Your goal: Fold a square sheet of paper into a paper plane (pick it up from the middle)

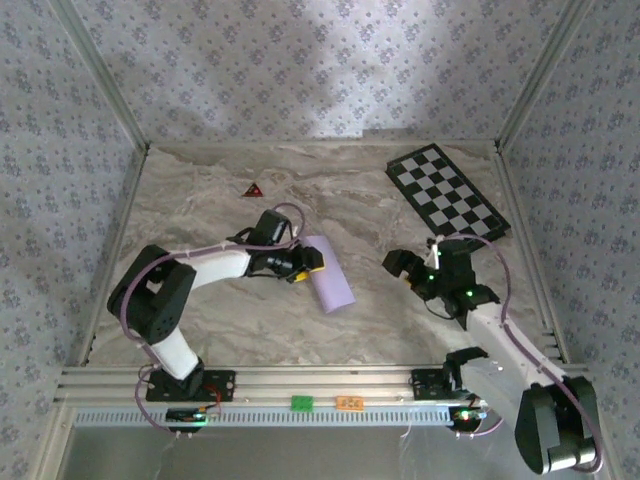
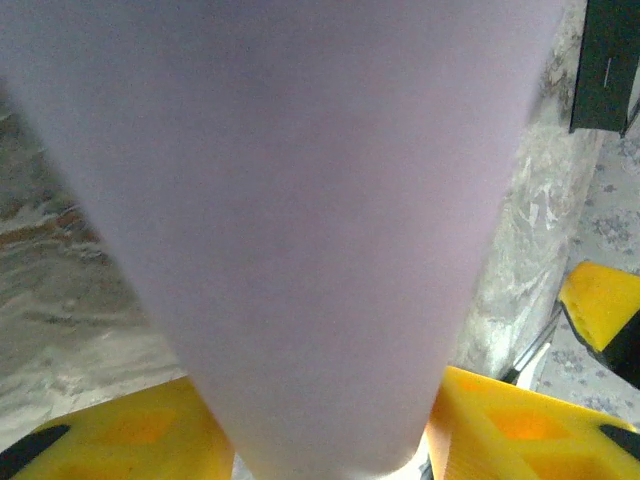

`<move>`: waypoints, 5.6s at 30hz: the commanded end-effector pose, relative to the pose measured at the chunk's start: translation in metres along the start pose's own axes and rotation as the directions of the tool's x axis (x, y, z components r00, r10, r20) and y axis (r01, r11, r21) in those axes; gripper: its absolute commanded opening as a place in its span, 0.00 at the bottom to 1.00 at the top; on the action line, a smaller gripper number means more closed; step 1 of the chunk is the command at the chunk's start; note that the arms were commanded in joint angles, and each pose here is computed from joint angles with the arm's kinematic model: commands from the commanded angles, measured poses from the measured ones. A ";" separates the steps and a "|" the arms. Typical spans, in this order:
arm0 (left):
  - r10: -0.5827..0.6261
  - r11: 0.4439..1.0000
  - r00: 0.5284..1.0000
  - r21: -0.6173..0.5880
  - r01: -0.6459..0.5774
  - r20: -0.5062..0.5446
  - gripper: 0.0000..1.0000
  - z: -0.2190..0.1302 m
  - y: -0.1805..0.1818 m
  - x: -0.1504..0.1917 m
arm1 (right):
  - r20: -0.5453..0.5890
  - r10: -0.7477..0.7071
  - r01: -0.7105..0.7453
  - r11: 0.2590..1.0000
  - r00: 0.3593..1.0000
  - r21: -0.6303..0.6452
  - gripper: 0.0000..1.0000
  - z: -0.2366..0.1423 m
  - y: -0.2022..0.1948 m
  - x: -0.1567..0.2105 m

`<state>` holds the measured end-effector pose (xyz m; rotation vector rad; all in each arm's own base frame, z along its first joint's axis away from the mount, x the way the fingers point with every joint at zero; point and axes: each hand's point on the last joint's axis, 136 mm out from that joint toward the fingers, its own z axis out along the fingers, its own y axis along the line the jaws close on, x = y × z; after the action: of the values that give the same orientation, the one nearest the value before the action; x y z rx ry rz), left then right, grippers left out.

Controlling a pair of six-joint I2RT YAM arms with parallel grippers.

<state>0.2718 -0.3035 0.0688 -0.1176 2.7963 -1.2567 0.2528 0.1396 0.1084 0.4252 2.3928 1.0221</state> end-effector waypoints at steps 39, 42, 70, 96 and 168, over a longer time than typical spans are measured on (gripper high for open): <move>0.127 0.893 0.988 -0.425 -0.150 -0.082 0.66 -0.015 0.047 -0.014 | -0.451 -0.329 0.318 0.943 0.830 -0.102 0.22 0.118 0.068 0.079; 0.126 0.883 0.986 -0.441 -0.162 -0.108 0.65 -0.013 0.051 -0.012 | -0.456 -0.324 0.331 0.941 0.829 -0.066 0.21 0.124 0.064 0.082; 0.187 0.903 0.981 -0.400 -0.153 0.047 0.89 -0.028 0.042 -0.021 | -0.608 -0.173 0.395 0.883 0.775 0.252 0.01 0.140 -0.010 0.126; 0.230 0.960 0.963 -0.195 -0.201 0.140 0.73 -0.049 0.039 0.014 | -0.436 -0.020 0.200 0.907 0.900 0.371 0.01 0.127 -0.012 0.159; 0.420 0.764 0.875 -0.426 -0.484 -0.240 0.53 -0.010 0.073 0.017 | -0.232 -0.030 0.090 0.964 0.972 0.251 0.22 0.069 0.002 0.065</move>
<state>0.2466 -0.2479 0.0247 0.5536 2.9215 -0.5135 0.2399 0.2107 0.0510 0.3558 2.7320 0.7748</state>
